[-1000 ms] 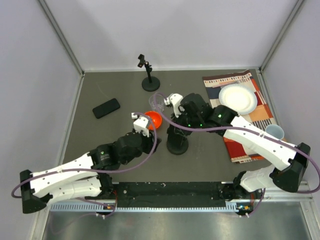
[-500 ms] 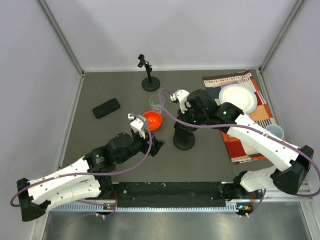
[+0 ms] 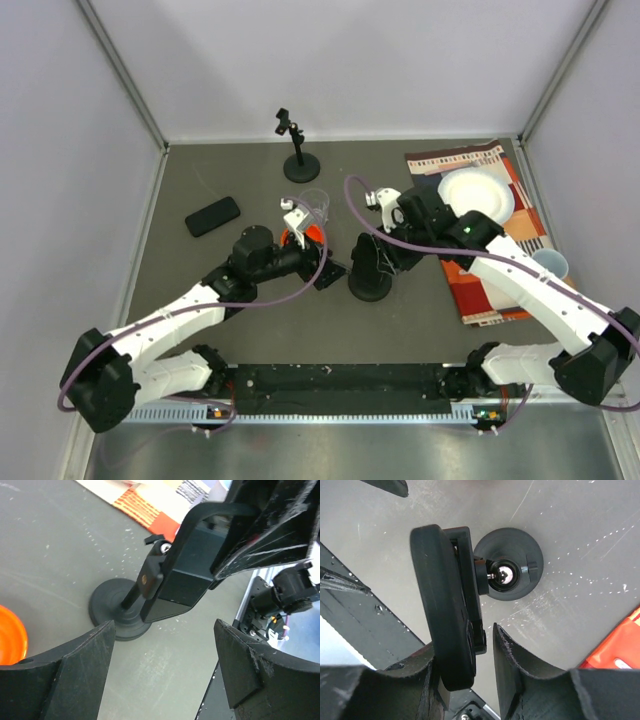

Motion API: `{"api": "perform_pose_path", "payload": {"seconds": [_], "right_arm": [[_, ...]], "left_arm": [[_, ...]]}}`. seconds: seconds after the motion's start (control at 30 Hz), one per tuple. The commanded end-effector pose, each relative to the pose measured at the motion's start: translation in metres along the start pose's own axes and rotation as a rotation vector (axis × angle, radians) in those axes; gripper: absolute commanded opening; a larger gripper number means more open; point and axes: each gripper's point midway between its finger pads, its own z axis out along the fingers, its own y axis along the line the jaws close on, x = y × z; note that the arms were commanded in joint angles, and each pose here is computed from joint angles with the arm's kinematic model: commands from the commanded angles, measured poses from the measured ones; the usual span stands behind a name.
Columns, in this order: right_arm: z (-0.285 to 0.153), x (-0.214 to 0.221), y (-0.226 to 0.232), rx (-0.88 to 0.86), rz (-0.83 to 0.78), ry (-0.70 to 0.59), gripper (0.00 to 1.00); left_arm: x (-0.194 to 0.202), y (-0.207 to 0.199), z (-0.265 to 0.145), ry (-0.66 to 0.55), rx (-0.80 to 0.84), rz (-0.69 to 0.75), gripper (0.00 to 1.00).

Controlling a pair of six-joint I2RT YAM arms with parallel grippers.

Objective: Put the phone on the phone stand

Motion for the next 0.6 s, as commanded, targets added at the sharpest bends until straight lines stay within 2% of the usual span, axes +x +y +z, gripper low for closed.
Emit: {"api": "perform_pose_path", "payload": {"seconds": [0.0, 0.1, 0.27, 0.4, 0.57], "right_arm": [[-0.011, -0.002, 0.007, -0.073, 0.031, -0.055, 0.34], [-0.014, -0.006, 0.009, -0.098, 0.050, -0.085, 0.35], [-0.022, -0.012, 0.002, -0.108, 0.088, -0.161, 0.42], [-0.034, -0.033, 0.012, -0.157, 0.083, -0.338, 0.45], [-0.035, -0.041, 0.020, -0.205, 0.110, -0.459, 0.47]], "left_arm": [[-0.038, -0.031, 0.007, -0.094, 0.179, 0.104, 0.86], [-0.037, -0.024, 0.013, -0.079, 0.172, 0.084, 0.86], [-0.039, -0.031, 0.007, -0.095, 0.202, 0.049, 0.85], [-0.037, -0.032, -0.005, -0.091, 0.178, -0.006, 0.84], [-0.030, -0.050, -0.037, -0.115, 0.212, -0.035, 0.84]]}}
